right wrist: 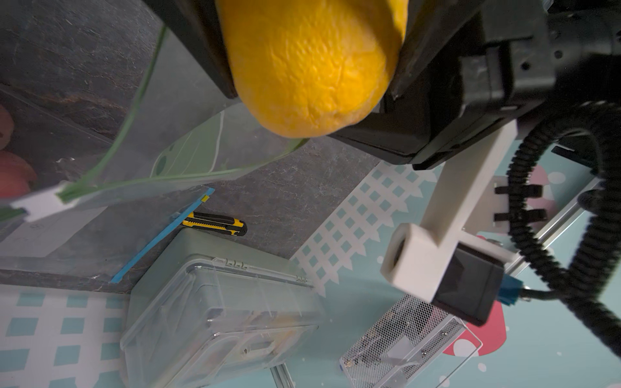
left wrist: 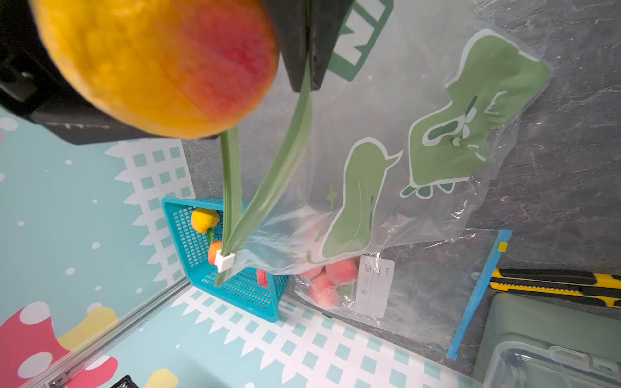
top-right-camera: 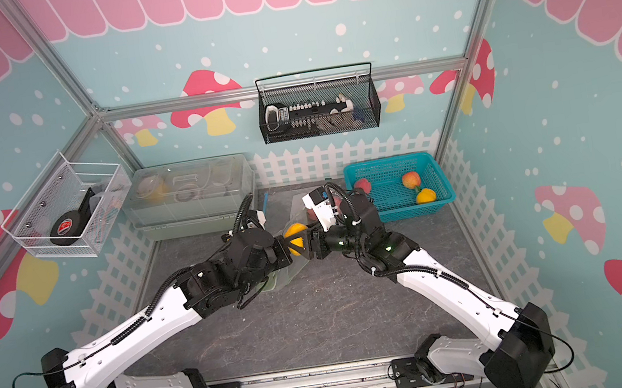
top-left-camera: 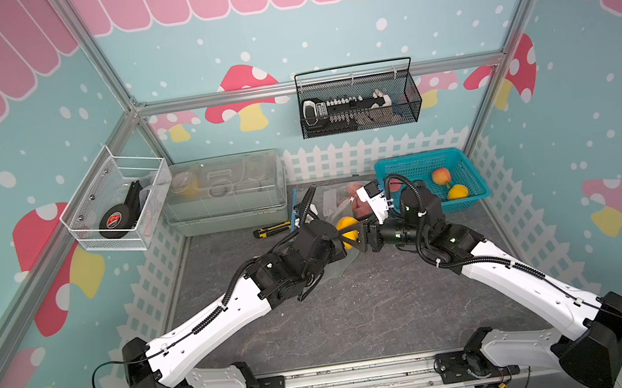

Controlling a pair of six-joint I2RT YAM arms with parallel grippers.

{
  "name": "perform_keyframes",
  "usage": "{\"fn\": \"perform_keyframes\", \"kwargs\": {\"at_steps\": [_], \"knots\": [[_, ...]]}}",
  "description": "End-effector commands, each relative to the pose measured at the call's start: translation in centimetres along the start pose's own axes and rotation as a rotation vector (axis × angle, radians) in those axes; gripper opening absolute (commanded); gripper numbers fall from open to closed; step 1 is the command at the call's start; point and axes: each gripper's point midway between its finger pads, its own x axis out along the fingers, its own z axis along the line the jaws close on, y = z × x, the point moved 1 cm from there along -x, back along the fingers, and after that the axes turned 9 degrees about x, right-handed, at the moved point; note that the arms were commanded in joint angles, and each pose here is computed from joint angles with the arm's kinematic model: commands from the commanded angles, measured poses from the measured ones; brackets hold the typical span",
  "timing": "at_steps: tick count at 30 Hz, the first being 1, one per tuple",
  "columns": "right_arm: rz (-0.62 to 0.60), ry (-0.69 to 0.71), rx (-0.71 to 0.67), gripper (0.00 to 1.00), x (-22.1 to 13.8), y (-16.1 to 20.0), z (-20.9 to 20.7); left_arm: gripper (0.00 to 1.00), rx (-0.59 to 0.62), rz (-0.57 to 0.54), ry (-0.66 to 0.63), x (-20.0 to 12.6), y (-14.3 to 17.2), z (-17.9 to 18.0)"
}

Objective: Place the peach in a zip-top bag and seal the zipper
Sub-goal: Place the peach in the zipper food storage bag.

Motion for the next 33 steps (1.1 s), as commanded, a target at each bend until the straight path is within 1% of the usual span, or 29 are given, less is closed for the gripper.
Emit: {"fn": "perform_keyframes", "kwargs": {"at_steps": [1, 5, 8, 12, 19, 29, 31, 33], "knots": [[-0.01, 0.083, 0.002, 0.54, 0.6, 0.5, -1.6, 0.0, -0.055, -0.058, 0.044, -1.5, -1.7, -0.4], [0.026, 0.162, -0.011, 0.54, 0.9, 1.4, -2.9, 0.0, -0.061, -0.073, 0.066, -2.0, -1.9, -0.4], [0.065, 0.206, -0.027, 0.54, 1.3, 2.1, -3.5, 0.0, -0.054, -0.079, 0.122, -2.2, -2.0, -1.2], [0.081, 0.239, -0.062, 0.62, 1.5, 2.3, -3.3, 0.0, -0.049, -0.074, 0.146, -2.2, -1.9, -1.6], [0.072, 0.214, -0.095, 0.74, 1.4, 2.1, -2.3, 0.0, -0.045, -0.065, 0.133, -1.8, -1.4, -1.3], [0.002, 0.147, -0.155, 0.8, -0.2, 0.7, -0.1, 0.0, -0.038, -0.064, 0.094, -1.7, -1.1, -0.4], [-0.035, 0.162, -0.171, 0.8, -0.9, 0.0, 0.1, 0.0, -0.037, -0.064, 0.094, -1.9, -1.0, -0.3], [-0.088, 0.213, -0.187, 0.8, -2.1, -1.0, -0.2, 0.0, -0.032, -0.068, 0.081, -2.0, -1.1, 0.0]]}}
